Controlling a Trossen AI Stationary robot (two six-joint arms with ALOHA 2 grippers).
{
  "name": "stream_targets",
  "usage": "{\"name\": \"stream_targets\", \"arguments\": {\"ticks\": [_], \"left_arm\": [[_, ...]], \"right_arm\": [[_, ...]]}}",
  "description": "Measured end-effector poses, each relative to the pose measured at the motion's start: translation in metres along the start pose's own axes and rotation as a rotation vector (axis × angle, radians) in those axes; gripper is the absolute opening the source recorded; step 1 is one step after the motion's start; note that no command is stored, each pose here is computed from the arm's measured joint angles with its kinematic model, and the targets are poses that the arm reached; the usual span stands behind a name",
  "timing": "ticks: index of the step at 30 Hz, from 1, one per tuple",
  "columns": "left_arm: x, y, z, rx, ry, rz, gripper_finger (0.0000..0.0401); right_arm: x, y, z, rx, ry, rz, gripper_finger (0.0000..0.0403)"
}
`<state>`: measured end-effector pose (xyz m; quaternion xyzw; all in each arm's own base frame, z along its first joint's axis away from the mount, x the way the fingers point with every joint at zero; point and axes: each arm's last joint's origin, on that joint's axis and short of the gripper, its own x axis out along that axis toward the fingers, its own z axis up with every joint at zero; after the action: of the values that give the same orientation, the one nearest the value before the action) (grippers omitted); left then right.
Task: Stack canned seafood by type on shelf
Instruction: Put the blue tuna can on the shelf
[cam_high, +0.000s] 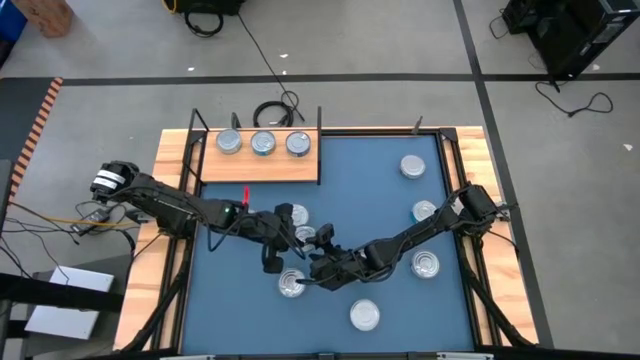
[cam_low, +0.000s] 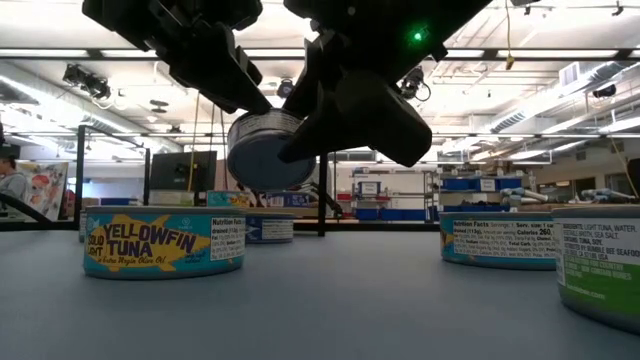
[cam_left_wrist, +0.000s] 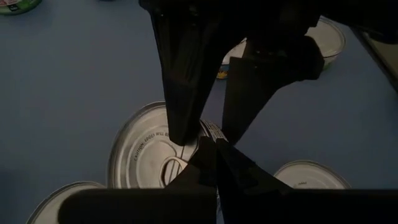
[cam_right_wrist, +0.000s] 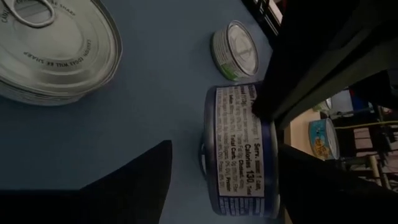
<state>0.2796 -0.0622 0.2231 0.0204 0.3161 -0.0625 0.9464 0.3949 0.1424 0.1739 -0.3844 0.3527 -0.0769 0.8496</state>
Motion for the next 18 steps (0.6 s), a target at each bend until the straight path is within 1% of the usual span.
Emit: {"name": "stream_targets", "arguments": {"ticks": [5, 18], "left_arm": [[0.0000, -0.0003, 0.0005, -0.003, -0.005, -0.007, 0.0000], [0.0005, 0.0000, 0.0005, -0.001, -0.021, -0.001, 0.0000]], "right_arm": [[0.0024, -0.0033, 0.0002, 0.001, -0.006, -0.009, 0.0274], [0.0002, -0.0020, 0.0019, 0.003, -0.007, -0.035, 0.0270]]}}
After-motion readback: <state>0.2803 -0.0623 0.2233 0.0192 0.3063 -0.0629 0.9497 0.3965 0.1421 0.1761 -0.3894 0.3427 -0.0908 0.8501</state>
